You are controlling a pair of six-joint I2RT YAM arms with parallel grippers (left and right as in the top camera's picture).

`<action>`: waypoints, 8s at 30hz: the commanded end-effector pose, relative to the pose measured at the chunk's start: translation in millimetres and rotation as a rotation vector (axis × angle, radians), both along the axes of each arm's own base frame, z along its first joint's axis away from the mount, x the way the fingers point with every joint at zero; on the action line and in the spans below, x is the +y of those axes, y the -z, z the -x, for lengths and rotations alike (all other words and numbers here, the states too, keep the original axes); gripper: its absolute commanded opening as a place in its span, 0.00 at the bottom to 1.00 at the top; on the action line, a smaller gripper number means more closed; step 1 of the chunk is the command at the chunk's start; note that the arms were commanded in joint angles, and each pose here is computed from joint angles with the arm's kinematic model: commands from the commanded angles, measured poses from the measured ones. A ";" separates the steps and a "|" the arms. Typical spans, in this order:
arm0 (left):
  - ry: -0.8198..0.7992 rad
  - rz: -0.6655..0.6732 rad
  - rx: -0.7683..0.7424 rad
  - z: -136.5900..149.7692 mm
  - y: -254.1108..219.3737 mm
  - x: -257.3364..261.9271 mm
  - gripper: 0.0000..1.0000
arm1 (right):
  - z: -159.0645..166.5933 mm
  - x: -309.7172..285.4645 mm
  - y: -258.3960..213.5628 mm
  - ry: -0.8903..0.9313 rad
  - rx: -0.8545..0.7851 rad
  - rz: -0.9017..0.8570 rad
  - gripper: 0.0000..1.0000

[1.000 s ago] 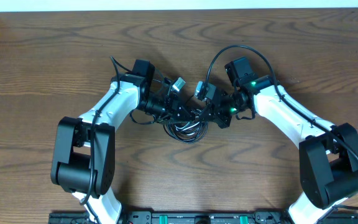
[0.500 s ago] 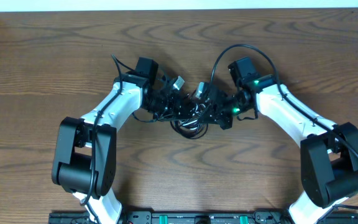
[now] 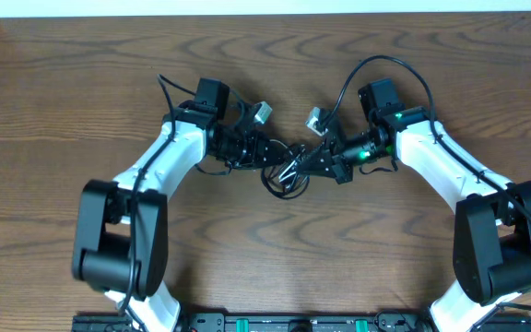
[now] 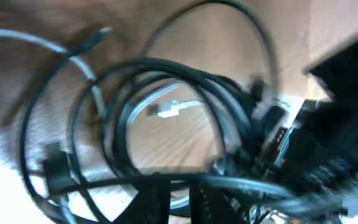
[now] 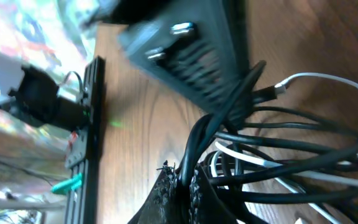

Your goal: Untangle cables

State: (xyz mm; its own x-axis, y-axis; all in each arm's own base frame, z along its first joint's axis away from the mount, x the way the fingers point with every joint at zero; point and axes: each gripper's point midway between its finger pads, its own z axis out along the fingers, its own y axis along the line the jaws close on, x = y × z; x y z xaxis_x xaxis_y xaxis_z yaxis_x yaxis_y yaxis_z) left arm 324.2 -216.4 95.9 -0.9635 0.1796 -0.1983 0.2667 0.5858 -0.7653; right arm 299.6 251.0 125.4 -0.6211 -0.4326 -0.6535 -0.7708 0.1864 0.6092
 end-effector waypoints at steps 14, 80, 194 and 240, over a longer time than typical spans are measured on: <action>0.177 -0.022 -0.355 11.8 -53.1 5.7 0.28 | -8.8 -5.7 -20.0 0.132 0.225 -0.052 0.01; 0.276 0.168 -0.466 1.3 -56.3 -44.5 0.30 | 2.4 0.1 -46.7 0.046 0.239 -0.209 0.01; 0.004 -0.126 -0.361 -41.7 -19.8 25.6 0.08 | -42.8 0.3 -17.6 0.388 -0.038 0.269 0.26; -0.052 -0.081 -0.311 -44.4 -25.7 21.1 0.07 | -37.5 5.8 -32.8 0.314 0.032 0.122 0.01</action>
